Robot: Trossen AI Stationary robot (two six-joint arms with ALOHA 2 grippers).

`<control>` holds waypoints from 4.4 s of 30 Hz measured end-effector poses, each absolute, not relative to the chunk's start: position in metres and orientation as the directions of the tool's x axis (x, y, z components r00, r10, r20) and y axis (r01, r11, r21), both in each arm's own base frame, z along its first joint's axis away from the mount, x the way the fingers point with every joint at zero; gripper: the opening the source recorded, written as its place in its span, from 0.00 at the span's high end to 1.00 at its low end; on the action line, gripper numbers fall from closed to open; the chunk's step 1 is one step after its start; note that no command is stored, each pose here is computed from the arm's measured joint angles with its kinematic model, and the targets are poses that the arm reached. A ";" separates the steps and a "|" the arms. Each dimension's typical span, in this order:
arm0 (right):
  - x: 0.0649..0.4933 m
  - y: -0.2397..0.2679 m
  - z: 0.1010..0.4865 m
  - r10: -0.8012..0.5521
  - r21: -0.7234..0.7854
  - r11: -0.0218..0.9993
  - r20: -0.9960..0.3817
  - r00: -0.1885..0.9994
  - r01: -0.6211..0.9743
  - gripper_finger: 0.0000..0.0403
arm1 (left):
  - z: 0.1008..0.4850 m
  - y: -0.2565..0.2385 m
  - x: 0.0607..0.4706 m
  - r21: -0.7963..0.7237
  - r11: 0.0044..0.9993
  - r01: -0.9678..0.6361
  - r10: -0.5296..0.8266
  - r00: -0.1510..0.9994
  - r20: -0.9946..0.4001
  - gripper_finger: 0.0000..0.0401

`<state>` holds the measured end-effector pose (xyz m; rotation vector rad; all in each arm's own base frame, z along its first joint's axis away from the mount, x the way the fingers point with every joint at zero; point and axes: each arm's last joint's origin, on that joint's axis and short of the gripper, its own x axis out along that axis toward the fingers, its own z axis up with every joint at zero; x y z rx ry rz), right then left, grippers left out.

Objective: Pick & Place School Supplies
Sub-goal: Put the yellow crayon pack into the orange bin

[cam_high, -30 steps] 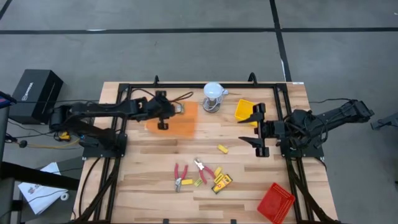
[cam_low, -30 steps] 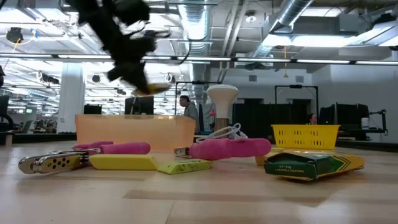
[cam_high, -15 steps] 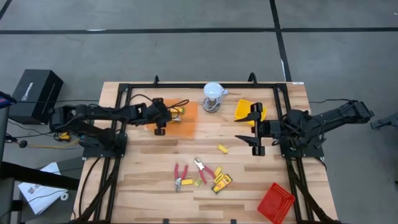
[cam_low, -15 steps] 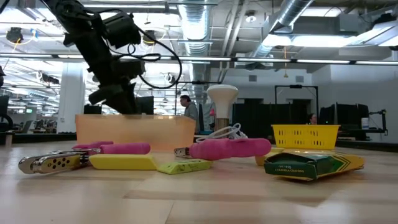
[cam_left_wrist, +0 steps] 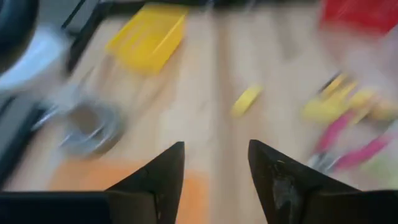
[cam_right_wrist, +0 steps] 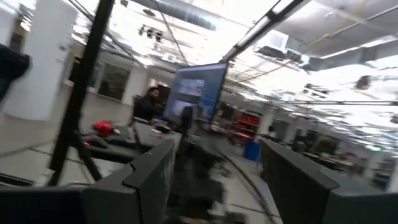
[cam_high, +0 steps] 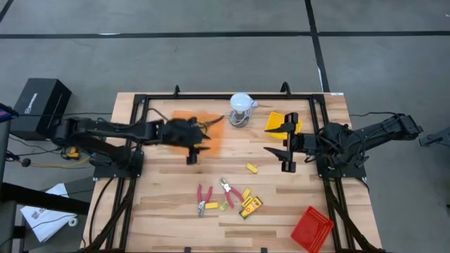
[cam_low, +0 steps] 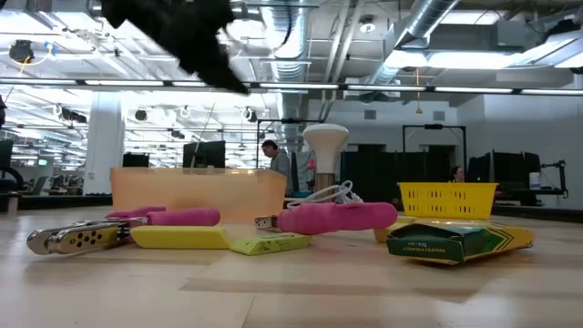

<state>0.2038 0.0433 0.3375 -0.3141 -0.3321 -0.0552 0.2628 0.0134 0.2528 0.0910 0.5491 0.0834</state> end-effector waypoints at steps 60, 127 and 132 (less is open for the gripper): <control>0.204 0.052 0.361 -0.015 -0.307 0.946 0.293 0.956 0.108 0.43 | 0.116 -0.135 0.478 -0.260 0.966 -0.021 -0.177 0.680 -0.712 0.55; 0.192 0.047 0.366 -0.071 -0.292 0.943 0.288 0.955 0.158 0.43 | 0.225 -0.025 0.457 0.087 0.995 -0.048 0.094 0.742 -0.664 0.95; 0.192 0.046 0.365 -0.091 -0.290 0.941 0.278 0.956 0.173 0.43 | 0.250 0.006 0.418 0.092 0.988 -0.128 0.157 0.751 -0.641 0.95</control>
